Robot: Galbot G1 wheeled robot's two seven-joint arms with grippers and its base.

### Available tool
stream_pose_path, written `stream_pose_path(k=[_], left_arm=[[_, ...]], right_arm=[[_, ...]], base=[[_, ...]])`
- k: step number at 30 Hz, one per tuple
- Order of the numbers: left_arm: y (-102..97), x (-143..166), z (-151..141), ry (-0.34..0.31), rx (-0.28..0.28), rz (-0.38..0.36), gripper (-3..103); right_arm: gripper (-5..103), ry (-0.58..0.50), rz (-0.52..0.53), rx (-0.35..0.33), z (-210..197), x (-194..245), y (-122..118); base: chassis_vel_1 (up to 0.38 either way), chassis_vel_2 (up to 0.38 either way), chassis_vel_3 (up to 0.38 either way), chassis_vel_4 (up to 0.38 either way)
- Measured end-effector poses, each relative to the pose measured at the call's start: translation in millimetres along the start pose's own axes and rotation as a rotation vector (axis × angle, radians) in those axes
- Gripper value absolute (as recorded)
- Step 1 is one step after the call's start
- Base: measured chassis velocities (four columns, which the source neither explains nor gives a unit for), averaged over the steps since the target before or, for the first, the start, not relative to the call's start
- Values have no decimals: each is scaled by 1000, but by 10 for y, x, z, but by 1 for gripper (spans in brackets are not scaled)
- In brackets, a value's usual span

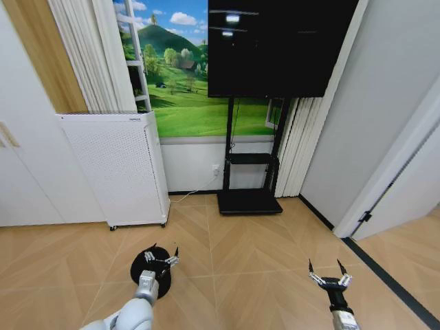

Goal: Pick up the trash bin and place the garbage on the floor into it.

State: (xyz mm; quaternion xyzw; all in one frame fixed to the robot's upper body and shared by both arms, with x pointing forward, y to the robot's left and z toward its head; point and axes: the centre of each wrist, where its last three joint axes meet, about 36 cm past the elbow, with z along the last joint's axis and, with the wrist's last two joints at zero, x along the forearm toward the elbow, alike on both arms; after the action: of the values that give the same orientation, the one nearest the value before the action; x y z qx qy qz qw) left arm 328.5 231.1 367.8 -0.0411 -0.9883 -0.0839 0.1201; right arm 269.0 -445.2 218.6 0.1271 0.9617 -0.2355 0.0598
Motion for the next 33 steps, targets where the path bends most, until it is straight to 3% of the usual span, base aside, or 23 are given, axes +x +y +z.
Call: stream_pose_path(k=[13,33], left_arm=[[-5,10,-4,-9,-2,2,100],[12,-12,39,-20,-4,-1,100]], right_arm=[[100,0,15,0,-34,57,-53],[100,7,21,0,-29,109,-16]], base=[[30,-50,-41,53],[283,-286,-294,282]])
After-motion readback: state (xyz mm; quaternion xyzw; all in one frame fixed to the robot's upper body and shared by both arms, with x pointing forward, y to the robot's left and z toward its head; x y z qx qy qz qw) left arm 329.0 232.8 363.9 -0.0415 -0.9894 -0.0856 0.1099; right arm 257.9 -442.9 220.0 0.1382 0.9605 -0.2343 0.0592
